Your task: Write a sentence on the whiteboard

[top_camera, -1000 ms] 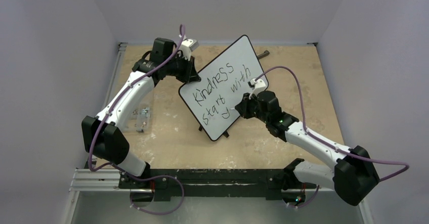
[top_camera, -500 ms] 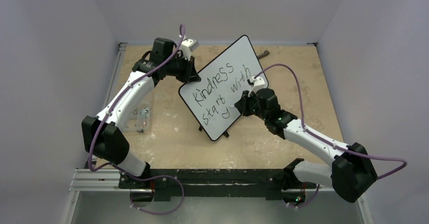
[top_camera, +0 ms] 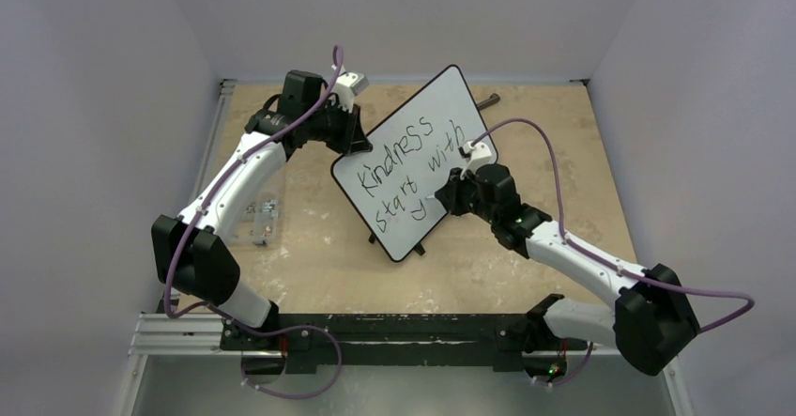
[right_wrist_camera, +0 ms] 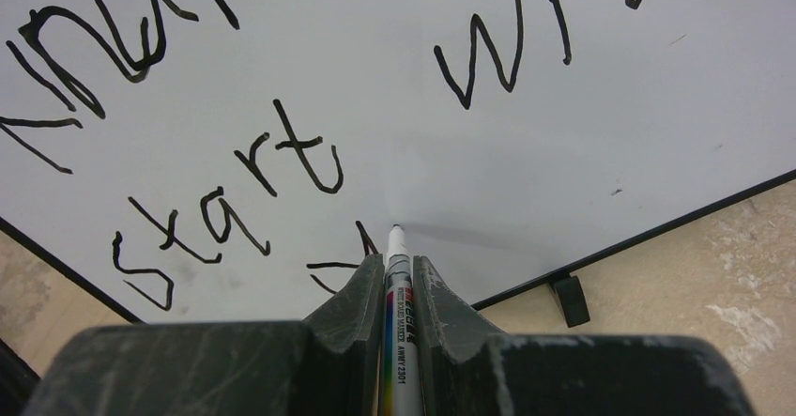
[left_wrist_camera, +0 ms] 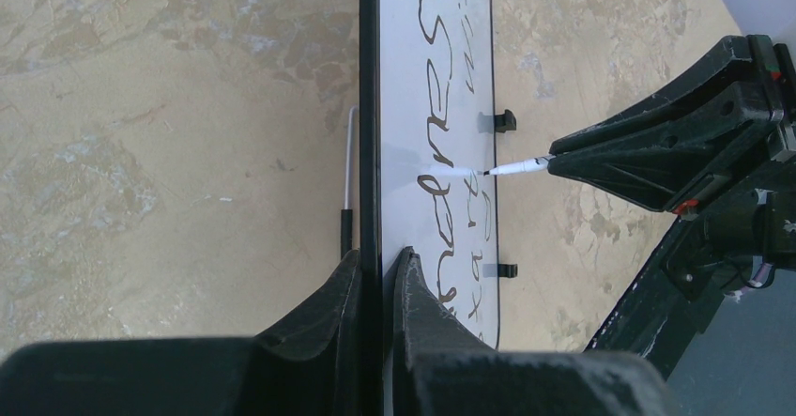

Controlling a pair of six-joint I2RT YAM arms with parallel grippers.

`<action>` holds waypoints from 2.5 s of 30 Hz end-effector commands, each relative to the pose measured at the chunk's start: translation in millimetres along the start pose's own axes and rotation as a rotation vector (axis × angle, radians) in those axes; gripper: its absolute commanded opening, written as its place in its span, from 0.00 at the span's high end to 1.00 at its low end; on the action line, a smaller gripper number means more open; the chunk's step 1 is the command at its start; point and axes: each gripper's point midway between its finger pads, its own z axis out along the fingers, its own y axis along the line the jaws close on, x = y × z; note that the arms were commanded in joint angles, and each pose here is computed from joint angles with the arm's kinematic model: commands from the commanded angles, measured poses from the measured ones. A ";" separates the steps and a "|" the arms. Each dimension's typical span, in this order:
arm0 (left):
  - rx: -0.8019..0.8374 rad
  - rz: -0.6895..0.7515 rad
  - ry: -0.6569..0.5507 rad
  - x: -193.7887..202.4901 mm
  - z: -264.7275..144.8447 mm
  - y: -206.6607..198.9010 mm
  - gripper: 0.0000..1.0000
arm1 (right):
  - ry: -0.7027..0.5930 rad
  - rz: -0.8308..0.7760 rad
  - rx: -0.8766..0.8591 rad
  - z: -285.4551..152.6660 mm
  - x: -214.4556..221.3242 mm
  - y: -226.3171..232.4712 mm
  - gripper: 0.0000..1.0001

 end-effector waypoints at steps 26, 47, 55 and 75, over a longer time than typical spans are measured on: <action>-0.106 0.043 0.184 47.6 4.4 25.4 1.00 | -0.063 -0.044 0.034 1.0 -36.3 -0.3 1.00; -0.106 0.045 0.178 46.4 2.4 24.1 1.00 | -0.006 -0.010 -0.047 3.2 -7.8 8.4 1.00; -0.108 0.045 0.179 46.7 2.3 24.5 1.00 | 0.008 0.013 -0.077 0.1 3.4 11.4 1.00; -0.106 0.047 0.175 45.4 1.4 23.6 1.00 | -0.060 -0.016 0.015 -1.0 -31.3 2.5 1.00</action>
